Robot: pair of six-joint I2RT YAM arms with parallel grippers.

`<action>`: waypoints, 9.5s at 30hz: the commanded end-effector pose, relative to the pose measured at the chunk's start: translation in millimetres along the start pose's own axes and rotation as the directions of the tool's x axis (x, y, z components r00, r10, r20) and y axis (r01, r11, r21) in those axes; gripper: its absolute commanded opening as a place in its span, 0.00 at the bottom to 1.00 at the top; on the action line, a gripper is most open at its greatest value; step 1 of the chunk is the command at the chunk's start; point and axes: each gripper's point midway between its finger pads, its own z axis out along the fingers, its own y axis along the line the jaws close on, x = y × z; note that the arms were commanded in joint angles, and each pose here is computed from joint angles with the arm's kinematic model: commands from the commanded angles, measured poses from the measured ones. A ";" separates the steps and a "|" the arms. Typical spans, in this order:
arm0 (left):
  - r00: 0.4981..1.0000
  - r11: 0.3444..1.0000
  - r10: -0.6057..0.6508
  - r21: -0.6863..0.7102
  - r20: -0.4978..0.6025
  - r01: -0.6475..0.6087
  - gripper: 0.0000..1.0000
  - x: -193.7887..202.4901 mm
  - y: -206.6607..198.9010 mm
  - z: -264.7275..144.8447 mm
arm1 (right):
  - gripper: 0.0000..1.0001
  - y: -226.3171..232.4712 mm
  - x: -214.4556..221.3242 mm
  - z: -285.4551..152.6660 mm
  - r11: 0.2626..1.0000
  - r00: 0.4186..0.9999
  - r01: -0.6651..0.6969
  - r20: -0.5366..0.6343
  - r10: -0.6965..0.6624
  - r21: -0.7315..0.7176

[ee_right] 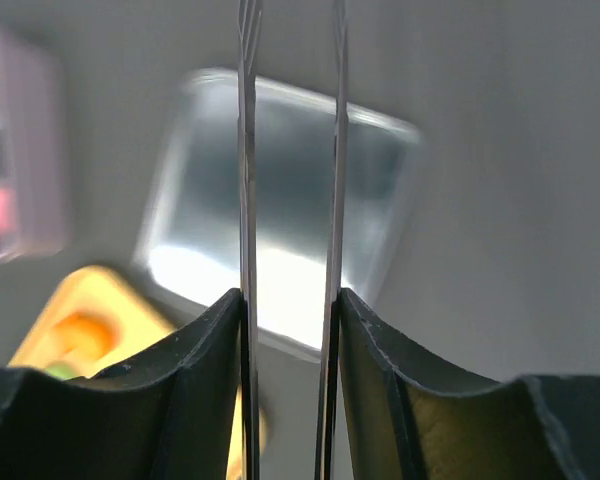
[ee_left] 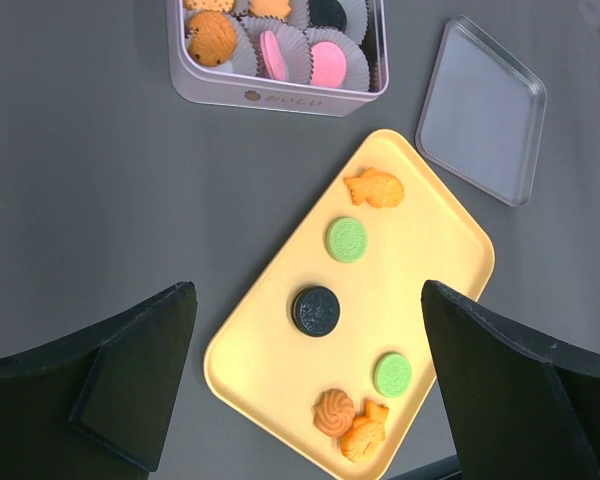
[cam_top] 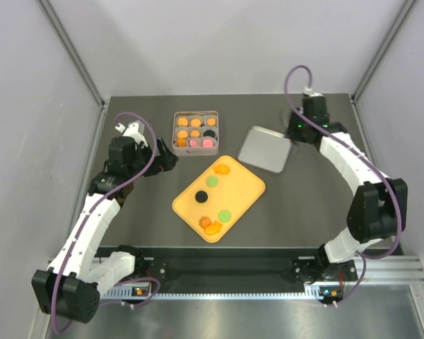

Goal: Pack the cookies

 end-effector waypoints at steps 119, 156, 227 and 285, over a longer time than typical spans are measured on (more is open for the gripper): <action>0.993 0.945 -0.042 0.318 -0.108 0.075 0.98 -44.1 -101.7 144.5 | 0.00 97.9 -10.5 -44.1 0.938 0.997 -0.074 -0.007 0.077 -0.340; 0.942 0.898 -0.204 0.332 -0.266 0.288 0.00 -34.1 -112.1 127.3 | 0.71 116.6 -22.1 -82.7 0.919 0.925 0.298 0.315 -0.211 -0.259; 0.918 0.964 -0.264 0.093 0.297 0.248 0.82 -232.7 -26.7 87.6 | 0.00 253.7 -32.0 -99.4 0.588 0.838 0.544 0.421 -0.348 -0.598; 0.976 0.976 -0.214 -0.026 0.043 0.215 0.84 -74.0 81.3 243.1 | 0.04 259.2 4.2 130.2 0.167 0.869 -0.495 -0.478 0.129 -0.853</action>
